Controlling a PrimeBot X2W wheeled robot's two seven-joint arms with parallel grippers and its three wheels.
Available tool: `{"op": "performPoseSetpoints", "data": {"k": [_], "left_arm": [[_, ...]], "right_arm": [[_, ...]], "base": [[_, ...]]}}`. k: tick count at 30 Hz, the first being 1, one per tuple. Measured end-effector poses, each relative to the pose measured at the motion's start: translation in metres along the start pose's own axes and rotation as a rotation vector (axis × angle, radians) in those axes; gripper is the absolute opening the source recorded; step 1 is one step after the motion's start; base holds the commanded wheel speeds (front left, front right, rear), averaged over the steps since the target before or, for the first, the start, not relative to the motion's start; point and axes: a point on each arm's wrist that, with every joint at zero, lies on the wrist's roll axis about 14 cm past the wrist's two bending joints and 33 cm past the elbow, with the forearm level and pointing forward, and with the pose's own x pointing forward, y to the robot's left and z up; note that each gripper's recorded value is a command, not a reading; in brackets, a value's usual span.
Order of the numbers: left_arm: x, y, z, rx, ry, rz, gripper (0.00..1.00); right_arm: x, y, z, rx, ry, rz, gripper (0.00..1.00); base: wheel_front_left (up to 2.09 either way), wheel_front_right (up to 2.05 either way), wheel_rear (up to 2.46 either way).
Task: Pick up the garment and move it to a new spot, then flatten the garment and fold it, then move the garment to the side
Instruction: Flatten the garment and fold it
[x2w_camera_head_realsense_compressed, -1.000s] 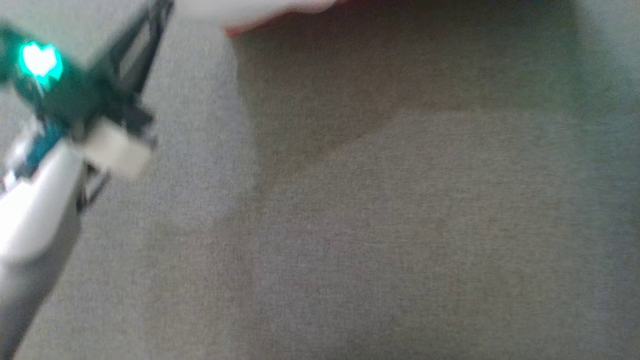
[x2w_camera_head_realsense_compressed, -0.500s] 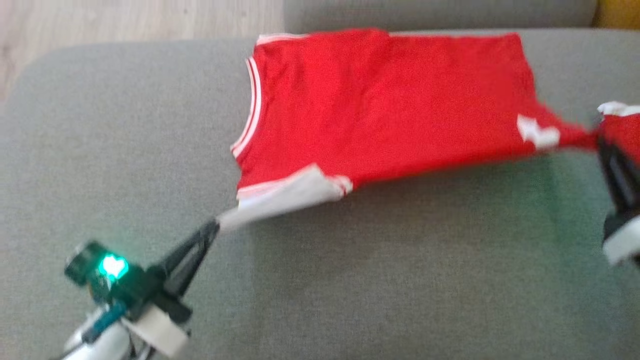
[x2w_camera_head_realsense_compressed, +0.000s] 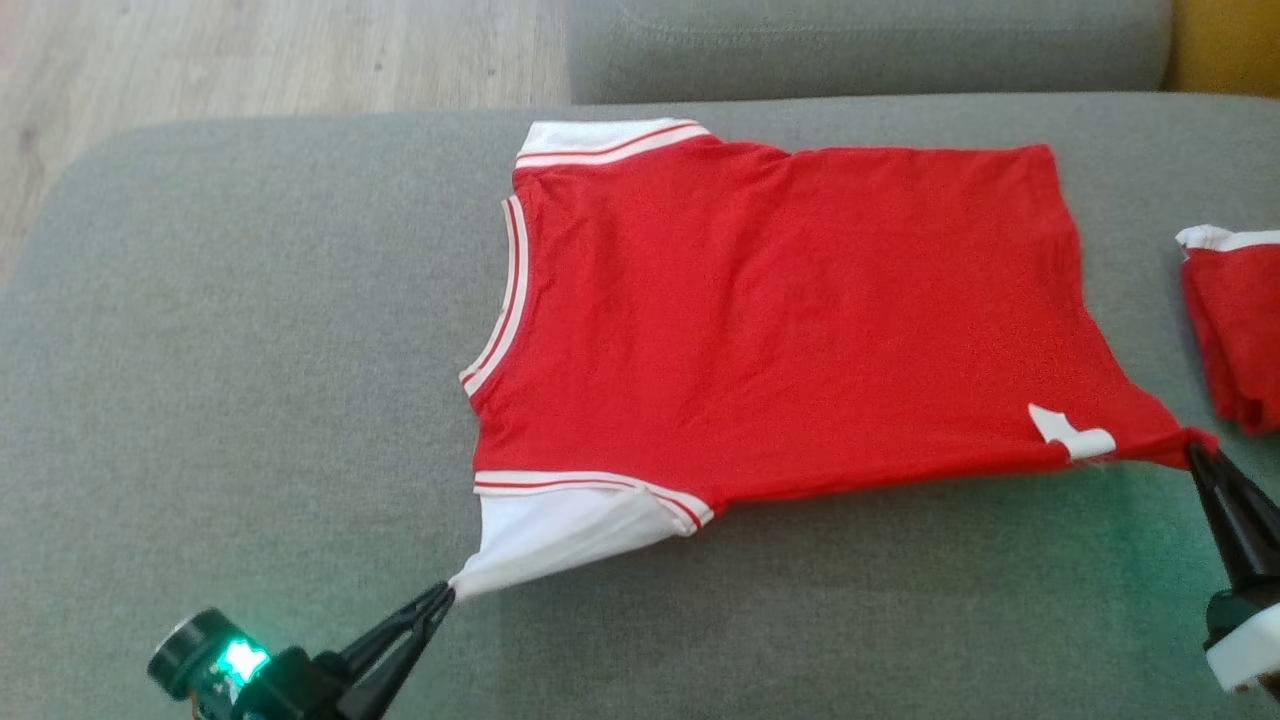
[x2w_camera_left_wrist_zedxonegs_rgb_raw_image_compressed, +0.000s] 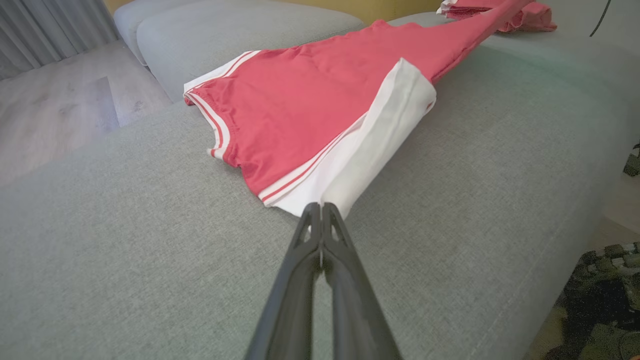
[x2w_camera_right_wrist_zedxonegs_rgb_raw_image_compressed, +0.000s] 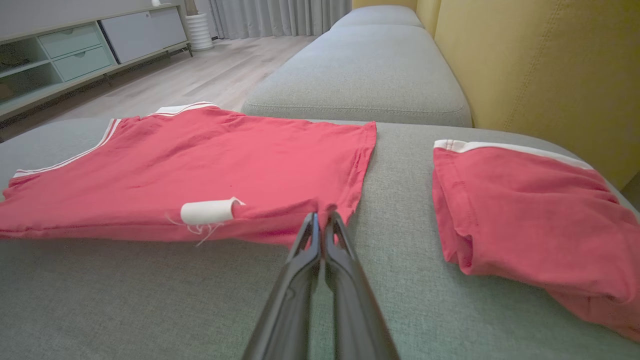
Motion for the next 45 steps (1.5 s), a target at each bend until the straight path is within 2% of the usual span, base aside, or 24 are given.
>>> {"op": "performPoseSetpoints", "data": {"k": [5, 9, 14, 24, 37, 38, 39, 40, 45], "left_arm": [[0.016, 0.016, 0.011, 0.061, -0.013, 0.003, 0.0], [0.056, 0.051, 0.047, 0.181, -0.084, 0.024, 0.0], [0.092, 0.081, 0.07, 0.249, -0.136, 0.05, 0.0], [0.142, 0.121, 0.109, 0.392, -0.187, 0.075, 0.0], [0.173, 0.138, 0.079, 0.404, -0.071, 0.062, 0.0], [0.174, 0.14, 0.079, 0.4, -0.07, 0.068, 0.0], [0.175, 0.141, 0.08, 0.394, -0.071, 0.075, 0.3], [0.176, 0.143, 0.081, 0.388, -0.073, 0.084, 1.0], [0.171, 0.153, 0.091, 0.279, -0.115, 0.182, 1.0]], "right_arm": [[0.012, 0.001, -0.002, 0.009, 0.015, 0.009, 0.0], [0.037, 0.001, -0.001, 0.011, 0.035, 0.026, 0.0], [0.062, -0.003, 0.004, -0.002, 0.034, 0.029, 0.0], [0.082, -0.014, -0.003, 0.016, 0.066, -0.008, 0.0], [0.111, -0.018, -0.002, 0.009, 0.056, -0.016, 0.0], [0.114, -0.019, -0.001, 0.008, 0.053, -0.017, 0.27], [0.116, -0.02, 0.0, 0.013, 0.049, -0.022, 0.93], [0.118, -0.023, 0.001, 0.02, 0.044, -0.031, 1.0], [0.119, -0.023, 0.005, 0.024, 0.023, -0.043, 1.0]], "base": [[0.0, 0.0, 0.0], [0.0, 0.0, 0.0], [0.0, 0.0, 0.0], [0.0, 0.0, 0.0], [0.0, 0.0, 0.0], [0.0, 0.0, 0.0], [0.0, 0.0, 0.0], [0.0, 0.0, 0.0], [0.0, 0.0, 0.0]]}}
